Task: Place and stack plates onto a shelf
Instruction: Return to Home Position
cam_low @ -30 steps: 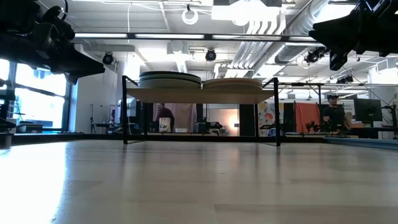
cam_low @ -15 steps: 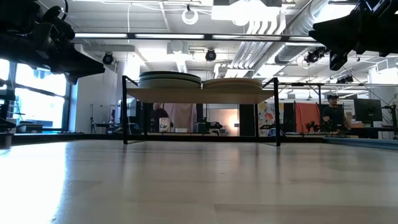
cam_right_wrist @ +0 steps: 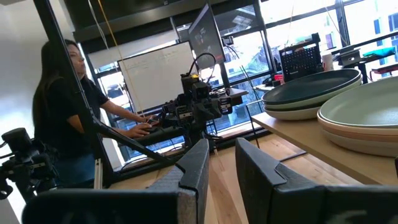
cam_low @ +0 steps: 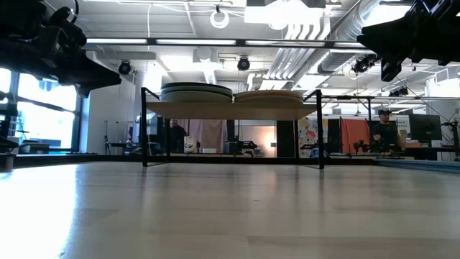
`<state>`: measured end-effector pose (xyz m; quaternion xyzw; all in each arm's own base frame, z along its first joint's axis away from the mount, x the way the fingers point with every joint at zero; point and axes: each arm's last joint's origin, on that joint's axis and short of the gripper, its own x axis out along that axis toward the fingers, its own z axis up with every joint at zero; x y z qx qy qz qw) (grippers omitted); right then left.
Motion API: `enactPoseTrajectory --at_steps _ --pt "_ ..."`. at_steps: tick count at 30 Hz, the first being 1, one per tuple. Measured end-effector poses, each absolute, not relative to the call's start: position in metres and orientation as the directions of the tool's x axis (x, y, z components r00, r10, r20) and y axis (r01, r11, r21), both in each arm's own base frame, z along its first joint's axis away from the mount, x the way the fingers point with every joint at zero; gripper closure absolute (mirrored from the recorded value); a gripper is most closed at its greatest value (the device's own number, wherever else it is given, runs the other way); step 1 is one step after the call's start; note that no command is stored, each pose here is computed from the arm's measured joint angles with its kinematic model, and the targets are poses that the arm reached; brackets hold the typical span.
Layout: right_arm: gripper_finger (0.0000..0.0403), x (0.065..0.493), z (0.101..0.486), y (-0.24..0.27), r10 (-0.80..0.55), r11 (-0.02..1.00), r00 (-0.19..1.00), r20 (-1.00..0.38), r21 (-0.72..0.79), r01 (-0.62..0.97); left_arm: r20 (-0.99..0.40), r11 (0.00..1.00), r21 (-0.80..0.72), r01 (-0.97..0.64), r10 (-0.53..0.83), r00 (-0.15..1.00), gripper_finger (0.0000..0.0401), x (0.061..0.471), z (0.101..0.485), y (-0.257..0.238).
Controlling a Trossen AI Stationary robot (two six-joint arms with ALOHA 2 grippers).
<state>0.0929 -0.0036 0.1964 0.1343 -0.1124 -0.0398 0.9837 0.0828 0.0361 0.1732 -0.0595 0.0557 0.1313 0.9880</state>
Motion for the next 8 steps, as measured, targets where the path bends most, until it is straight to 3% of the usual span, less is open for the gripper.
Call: enactPoseTrajectory --at_steps 8 --pt "0.0339 0.0929 0.1964 -0.0036 -0.108 0.961 0.972 0.211 0.273 0.048 -0.126 0.958 -0.103 -0.269 0.255 0.959 0.0323 0.0828 0.1731 0.0361"
